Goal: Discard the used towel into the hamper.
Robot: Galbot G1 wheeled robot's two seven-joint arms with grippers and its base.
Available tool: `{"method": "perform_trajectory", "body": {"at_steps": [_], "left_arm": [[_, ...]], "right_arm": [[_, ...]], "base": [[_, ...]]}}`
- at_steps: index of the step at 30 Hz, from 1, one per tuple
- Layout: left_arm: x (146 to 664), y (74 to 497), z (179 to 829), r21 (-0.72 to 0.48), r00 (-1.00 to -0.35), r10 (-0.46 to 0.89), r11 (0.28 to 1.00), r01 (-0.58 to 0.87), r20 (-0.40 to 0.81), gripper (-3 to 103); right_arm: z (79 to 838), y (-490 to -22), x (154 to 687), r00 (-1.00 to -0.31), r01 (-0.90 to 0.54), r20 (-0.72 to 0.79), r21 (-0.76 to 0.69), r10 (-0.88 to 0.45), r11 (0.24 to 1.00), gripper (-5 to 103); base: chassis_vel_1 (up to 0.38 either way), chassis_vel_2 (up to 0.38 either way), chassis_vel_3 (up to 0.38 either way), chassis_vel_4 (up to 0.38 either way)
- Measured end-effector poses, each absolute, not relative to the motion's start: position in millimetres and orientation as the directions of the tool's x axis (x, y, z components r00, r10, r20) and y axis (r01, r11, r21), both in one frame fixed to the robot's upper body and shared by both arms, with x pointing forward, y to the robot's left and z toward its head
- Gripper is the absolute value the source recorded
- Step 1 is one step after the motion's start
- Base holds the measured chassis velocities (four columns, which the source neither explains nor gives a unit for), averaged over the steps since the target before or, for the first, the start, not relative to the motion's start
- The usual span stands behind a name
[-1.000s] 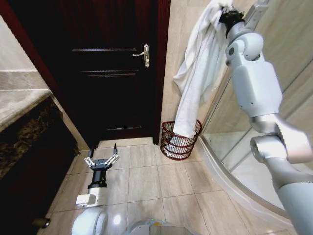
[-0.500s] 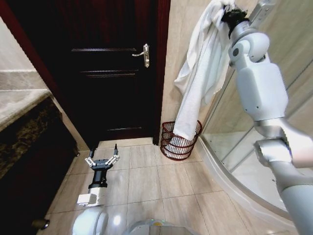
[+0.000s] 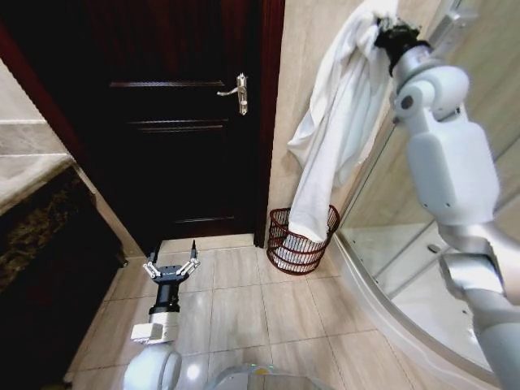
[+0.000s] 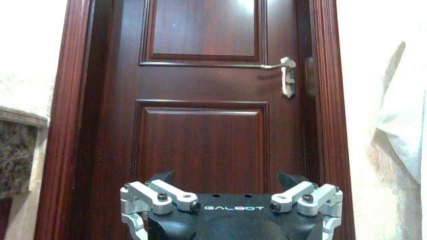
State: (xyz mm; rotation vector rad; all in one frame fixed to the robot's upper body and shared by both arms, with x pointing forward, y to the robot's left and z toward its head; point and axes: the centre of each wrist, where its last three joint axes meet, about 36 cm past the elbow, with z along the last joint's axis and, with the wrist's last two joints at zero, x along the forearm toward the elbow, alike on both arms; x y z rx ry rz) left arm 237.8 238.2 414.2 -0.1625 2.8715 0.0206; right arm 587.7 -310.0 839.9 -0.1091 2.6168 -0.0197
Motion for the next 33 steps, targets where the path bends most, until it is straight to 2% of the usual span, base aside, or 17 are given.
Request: {"method": "perform_trajectory", "body": {"at_steps": [21,33], "left_arm": [[242.9,232.0,413.3,-0.007,-0.964,-0.082,0.997,-0.083,-0.254,100],[242.6,227.6,413.0,0.007,-0.969,-0.080,0.996,-0.084,-0.233,100]], "right_arm": [[826.0,-309.2,577.8,-0.879,-0.093,-0.466,-0.029,-0.096,0.995,10],[761.7,-310.1,586.3,-0.929,-0.092,-0.358,-0.020,-0.093,0.996,10]], "base": [[-0.031,0.041,0.037,-0.029],[0.000,0.000,0.000,0.000]]}}
